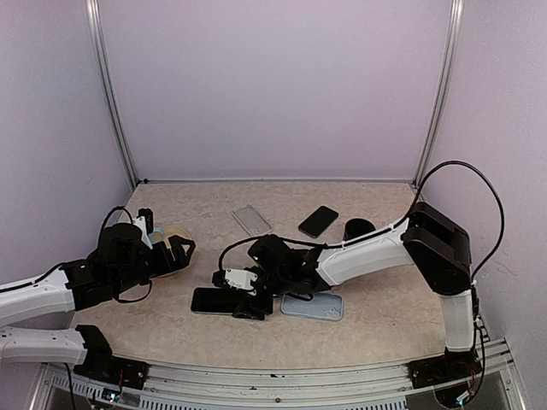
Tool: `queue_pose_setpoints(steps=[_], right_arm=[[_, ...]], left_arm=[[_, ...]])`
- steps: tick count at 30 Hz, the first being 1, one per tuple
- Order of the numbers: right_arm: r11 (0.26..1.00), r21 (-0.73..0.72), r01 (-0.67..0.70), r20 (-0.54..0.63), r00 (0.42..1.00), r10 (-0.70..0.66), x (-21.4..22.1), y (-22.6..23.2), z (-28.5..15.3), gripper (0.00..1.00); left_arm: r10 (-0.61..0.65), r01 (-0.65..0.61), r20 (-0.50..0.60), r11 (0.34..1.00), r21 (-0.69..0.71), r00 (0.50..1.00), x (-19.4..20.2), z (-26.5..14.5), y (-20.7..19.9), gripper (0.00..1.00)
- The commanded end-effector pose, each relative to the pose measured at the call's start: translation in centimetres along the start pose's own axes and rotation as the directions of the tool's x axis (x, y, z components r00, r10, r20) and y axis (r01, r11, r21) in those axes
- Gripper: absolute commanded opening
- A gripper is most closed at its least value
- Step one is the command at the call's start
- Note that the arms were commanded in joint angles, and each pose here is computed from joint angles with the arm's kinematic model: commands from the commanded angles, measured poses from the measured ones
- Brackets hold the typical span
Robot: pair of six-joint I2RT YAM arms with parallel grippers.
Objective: Put the phone into the phone case
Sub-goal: Pass from the right arm to the left
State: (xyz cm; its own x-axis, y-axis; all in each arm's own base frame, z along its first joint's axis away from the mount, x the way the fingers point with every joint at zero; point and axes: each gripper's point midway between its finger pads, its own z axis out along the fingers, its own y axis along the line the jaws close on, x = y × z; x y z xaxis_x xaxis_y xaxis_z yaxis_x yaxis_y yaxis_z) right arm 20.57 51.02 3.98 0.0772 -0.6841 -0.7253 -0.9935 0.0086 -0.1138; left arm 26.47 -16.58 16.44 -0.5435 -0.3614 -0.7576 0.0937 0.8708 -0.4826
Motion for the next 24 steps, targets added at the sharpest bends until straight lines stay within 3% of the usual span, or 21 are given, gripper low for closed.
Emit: queue_pose_setpoints(steps=[1,14,24], right_arm=[[0.988,0.143,0.053,0.143,0.987,-0.073,-5.0,-2.5,-4.4,0.53],[0.936,0.339,0.095,0.163,0.974,-0.158,-4.6,-4.1,-10.9,0.53],[0.902,0.418,0.104,0.218,0.953,-0.211,-4.8,-4.1,-14.9,0.53]], left_arm=[[-0.011,0.013,-0.024,0.996,0.083,1.0,0.3,0.4,-1.1,0.99],[0.033,0.012,-0.148,0.956,0.294,0.988,1.9,1.8,-5.0,0.99],[0.104,0.063,-0.262,0.828,0.557,0.959,3.6,1.4,-10.3,0.99]])
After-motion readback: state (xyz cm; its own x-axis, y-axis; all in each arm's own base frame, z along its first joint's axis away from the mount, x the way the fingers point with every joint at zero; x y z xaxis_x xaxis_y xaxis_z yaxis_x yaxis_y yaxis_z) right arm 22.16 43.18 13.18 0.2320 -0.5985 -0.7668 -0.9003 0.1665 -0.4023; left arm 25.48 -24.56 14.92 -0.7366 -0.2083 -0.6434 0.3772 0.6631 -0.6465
